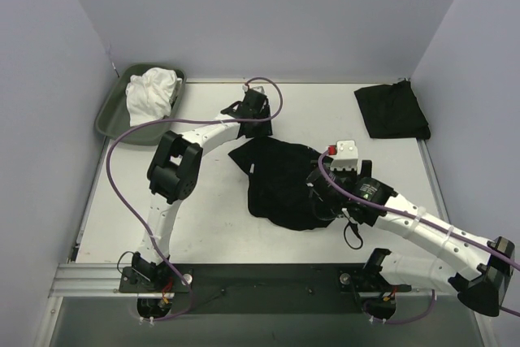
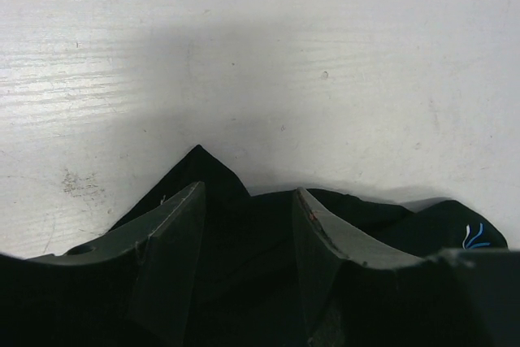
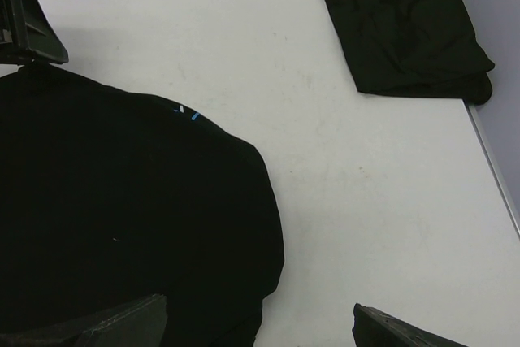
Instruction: Fold and stack the t-shirts
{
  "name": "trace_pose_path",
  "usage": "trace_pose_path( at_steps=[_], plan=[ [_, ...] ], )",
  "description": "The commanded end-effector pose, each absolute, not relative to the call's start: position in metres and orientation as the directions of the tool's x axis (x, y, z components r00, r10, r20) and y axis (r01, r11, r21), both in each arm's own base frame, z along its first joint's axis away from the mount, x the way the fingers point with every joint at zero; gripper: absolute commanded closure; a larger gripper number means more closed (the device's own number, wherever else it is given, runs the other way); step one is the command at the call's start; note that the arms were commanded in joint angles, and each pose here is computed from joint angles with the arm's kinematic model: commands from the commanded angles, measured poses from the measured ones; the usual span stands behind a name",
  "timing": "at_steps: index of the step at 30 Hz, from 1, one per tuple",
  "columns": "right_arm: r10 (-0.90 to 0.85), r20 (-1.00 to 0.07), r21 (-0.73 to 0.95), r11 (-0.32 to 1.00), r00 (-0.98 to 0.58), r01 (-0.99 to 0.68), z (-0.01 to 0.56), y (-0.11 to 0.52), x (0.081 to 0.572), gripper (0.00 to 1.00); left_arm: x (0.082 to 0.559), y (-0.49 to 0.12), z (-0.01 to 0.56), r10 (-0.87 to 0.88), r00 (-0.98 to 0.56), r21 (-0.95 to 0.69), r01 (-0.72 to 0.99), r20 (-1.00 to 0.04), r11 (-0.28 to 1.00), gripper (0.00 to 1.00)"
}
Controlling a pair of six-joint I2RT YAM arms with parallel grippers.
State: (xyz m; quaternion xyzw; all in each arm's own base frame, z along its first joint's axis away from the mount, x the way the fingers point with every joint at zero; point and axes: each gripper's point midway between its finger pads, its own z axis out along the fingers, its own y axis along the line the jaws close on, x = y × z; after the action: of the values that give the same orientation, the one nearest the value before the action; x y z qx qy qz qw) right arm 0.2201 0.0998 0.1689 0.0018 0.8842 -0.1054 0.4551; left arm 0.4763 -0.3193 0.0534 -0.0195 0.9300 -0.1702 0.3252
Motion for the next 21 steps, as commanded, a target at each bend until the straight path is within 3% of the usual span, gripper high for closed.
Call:
trace_pose_path(
  at_steps=[1,7,9,15,17,20,21],
  plan=[
    [-0.093,-0.798,-0.197,0.974,-0.595,0.111,0.161,0.099,0.221,0.0,0.484,-0.315,0.065,-0.147,-0.767,-0.319,0.079,-0.625,0.944,0.45],
    [-0.089,-0.796,-0.192,0.975,-0.599,0.11,0.157,0.098,0.219,0.0,0.479,-0.31,0.051,-0.144,-0.783,-0.308,0.064,-0.605,0.949,0.54],
    [-0.086,-0.796,-0.188,0.976,-0.599,0.111,0.156,0.097,0.219,0.0,0.478,-0.309,0.048,-0.141,-0.787,-0.303,0.061,-0.601,0.951,0.63],
    [-0.08,-0.795,-0.183,0.977,-0.602,0.111,0.153,0.097,0.217,0.0,0.472,-0.301,0.034,-0.134,-0.799,-0.276,0.042,-0.587,0.96,0.71],
    [-0.076,-0.795,-0.177,0.978,-0.602,0.11,0.152,0.097,0.216,0.0,0.47,-0.298,0.025,-0.134,-0.806,-0.269,0.032,-0.576,0.963,0.79],
    [-0.073,-0.794,-0.173,0.979,-0.603,0.109,0.151,0.096,0.215,0.0,0.469,-0.292,0.017,-0.136,-0.812,-0.257,0.018,-0.567,0.966,1.0],
    [-0.073,-0.796,-0.173,0.979,-0.602,0.11,0.152,0.096,0.215,0.0,0.47,-0.29,0.016,-0.137,-0.812,-0.252,0.013,-0.567,0.968,1.0]
  ],
)
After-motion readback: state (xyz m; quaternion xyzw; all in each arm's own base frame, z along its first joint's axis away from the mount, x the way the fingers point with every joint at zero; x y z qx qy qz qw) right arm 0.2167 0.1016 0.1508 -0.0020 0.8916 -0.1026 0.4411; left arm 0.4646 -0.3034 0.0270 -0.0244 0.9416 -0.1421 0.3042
